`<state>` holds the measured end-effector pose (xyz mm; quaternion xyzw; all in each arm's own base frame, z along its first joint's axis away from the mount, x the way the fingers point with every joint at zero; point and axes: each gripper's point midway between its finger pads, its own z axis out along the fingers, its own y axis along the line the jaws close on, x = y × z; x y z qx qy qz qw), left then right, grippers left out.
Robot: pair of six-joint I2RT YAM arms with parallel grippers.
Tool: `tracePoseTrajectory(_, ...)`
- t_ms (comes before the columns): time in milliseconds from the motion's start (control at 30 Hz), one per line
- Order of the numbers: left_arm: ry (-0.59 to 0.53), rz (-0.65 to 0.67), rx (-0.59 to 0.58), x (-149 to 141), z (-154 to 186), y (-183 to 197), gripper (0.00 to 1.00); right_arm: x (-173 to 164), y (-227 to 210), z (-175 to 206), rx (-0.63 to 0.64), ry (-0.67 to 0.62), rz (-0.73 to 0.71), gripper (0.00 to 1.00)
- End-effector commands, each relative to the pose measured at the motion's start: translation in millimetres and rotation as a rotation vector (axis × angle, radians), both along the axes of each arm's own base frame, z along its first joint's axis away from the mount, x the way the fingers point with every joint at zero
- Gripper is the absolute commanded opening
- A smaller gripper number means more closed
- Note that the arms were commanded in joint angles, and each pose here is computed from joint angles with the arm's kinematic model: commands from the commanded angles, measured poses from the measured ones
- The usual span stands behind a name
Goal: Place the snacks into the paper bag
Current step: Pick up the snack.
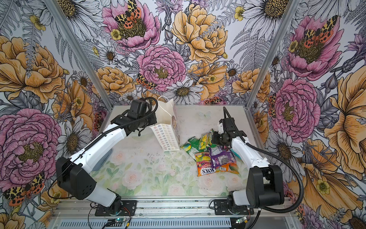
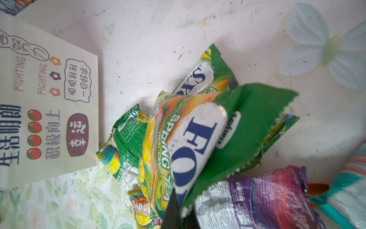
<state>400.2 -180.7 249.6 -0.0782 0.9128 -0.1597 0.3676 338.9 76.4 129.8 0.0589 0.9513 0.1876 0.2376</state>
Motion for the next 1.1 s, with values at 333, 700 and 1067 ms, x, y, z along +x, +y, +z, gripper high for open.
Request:
tracePoseTrajectory(333, -0.064, 0.027, 0.010, 1, 14, -6, 0.00, 10, 13, 57, 0.090, -0.152, 0.045, 0.00)
tracePoseTrajectory(700, -0.073, -0.015, -0.034, 1, 20, -16, 0.00, 21, 25, 130, 0.175, -0.307, 0.082, 0.00)
tracePoseTrajectory(1067, -0.076, -0.026, -0.056, 2, 20, -21, 0.00, 27, 38, 264, 0.247, -0.586, 0.127, 0.00)
